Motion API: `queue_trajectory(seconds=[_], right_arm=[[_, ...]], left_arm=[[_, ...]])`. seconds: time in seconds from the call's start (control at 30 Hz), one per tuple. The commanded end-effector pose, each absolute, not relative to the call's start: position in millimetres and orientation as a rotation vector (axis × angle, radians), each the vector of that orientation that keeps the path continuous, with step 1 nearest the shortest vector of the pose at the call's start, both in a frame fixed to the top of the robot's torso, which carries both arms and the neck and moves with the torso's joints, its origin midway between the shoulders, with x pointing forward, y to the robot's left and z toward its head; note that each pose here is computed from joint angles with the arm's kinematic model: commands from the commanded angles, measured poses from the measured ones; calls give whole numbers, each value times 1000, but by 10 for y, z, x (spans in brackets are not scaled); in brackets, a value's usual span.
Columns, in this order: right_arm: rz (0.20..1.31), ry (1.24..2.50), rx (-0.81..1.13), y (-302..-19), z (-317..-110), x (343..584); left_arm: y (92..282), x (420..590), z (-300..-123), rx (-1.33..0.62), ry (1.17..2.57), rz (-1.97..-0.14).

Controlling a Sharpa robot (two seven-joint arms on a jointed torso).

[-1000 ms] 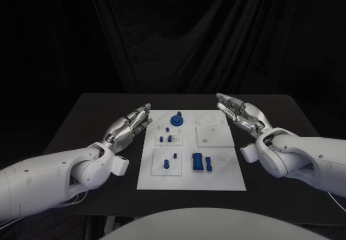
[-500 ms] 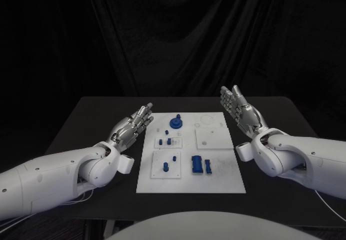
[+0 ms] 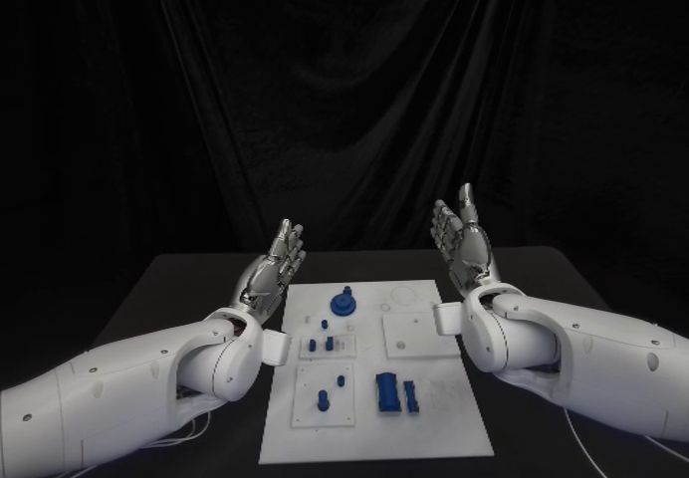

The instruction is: Assemble the parts on the task board

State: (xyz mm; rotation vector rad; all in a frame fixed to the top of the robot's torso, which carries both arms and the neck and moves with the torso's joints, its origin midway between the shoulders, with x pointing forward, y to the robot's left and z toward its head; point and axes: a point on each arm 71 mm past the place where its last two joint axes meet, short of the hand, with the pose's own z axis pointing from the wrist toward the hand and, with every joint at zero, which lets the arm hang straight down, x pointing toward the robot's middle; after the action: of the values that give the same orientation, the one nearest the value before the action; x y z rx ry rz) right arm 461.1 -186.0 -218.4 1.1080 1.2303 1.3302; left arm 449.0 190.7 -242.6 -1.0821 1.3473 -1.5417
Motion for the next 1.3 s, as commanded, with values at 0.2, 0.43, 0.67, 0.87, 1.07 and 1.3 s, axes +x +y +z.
queue_trajectory(seconds=[0.2,0.43,0.67,0.87,1.07,1.3], right_arm=[[1229,1218,1209,-1924,-2242,4618],[1229,1218,1209,-1924,-2242,4618],[1229,1218,1209,-1924,-2242,4618],[1229,1218,1209,-1924,-2242,4618],[1229,1218,1209,-1924,-2242,4618],[1229,1218,1209,-1924,-2242,4618]], left_arm=[[1934,4601,-2282,-1196,1236,-1254],[1924,4618,-2242,-1209,1218,-1229],[1924,4618,-2242,-1209,1218,-1229],[1924,4618,-2242,-1209,1218,-1229],[1924,4618,-2242,-1209,1218,-1229],[1924,4618,-2242,-1209,1218,-1229]])
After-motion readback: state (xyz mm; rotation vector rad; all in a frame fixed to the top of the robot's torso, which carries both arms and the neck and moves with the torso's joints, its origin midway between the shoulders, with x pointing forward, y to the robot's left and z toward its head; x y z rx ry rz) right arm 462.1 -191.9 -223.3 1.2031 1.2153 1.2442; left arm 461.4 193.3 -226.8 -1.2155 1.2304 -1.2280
